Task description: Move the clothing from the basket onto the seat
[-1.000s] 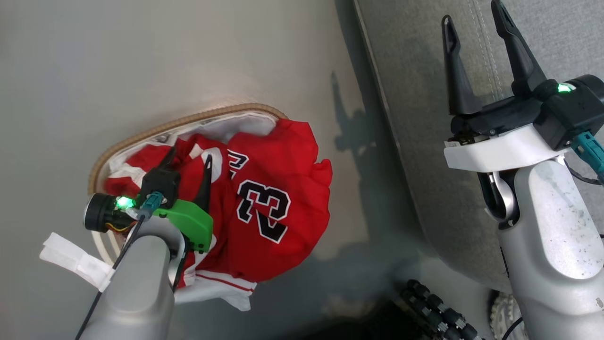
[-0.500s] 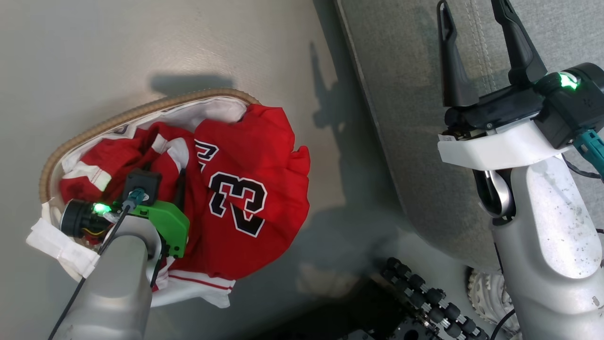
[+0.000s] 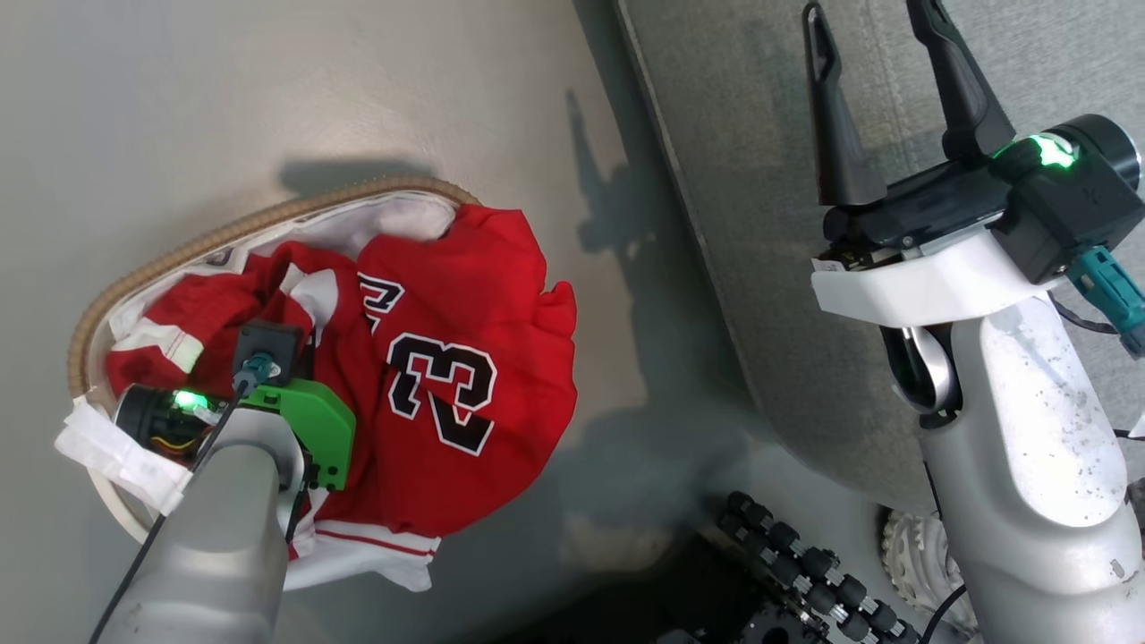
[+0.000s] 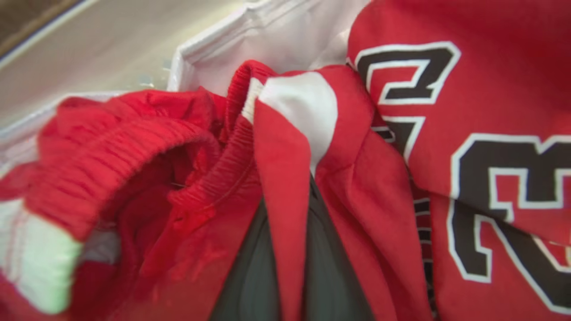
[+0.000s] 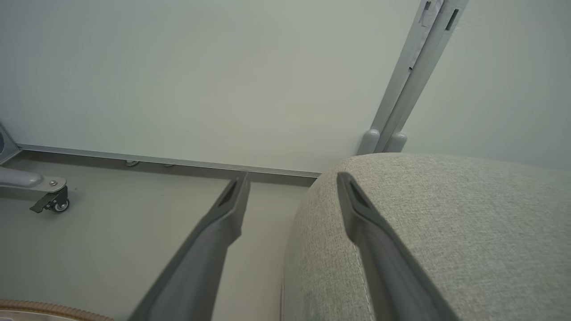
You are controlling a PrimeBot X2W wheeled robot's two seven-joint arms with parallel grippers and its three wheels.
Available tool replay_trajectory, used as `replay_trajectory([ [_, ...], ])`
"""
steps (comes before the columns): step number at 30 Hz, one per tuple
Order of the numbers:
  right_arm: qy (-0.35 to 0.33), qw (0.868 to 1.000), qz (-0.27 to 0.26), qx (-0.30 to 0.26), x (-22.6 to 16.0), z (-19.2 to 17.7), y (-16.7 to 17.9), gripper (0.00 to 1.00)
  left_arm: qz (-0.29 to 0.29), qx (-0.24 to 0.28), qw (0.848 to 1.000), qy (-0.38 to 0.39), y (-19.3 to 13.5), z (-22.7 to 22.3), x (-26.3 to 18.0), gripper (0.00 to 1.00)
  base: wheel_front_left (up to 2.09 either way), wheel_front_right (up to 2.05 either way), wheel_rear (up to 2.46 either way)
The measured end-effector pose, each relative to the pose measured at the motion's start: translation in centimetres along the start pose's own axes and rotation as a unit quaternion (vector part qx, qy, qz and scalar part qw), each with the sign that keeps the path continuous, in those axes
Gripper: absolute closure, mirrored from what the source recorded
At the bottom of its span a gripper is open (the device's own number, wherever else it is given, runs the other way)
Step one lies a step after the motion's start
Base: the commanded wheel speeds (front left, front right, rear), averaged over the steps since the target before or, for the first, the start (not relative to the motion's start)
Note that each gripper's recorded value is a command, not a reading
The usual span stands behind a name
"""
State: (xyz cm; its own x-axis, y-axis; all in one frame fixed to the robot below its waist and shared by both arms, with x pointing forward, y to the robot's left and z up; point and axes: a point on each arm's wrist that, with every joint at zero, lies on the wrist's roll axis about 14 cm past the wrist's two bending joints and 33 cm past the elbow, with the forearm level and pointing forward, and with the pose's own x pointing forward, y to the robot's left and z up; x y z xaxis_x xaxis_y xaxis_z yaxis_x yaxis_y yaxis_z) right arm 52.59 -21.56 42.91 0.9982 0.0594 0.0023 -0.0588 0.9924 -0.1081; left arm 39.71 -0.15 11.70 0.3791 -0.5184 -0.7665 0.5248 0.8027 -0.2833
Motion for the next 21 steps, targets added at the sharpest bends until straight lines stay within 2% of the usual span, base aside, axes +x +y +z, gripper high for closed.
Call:
replay_trajectory([
  [11, -0.018, 1.0, 0.005, 0.003, -1.5, 3.2, 0.4, 0.0, 0.011, -0.018, 0.999, -0.041, -2.1, 2.4, -3.8, 1.0, 0.0, 0.0, 0.0],
  [21, -0.04, 0.999, 0.018, 0.012, -4.0, 6.6, 1.1, 0.0, 0.032, -0.011, 0.992, -0.119, -3.1, 6.0, -9.4, 1.0, 0.0, 0.0, 0.0],
])
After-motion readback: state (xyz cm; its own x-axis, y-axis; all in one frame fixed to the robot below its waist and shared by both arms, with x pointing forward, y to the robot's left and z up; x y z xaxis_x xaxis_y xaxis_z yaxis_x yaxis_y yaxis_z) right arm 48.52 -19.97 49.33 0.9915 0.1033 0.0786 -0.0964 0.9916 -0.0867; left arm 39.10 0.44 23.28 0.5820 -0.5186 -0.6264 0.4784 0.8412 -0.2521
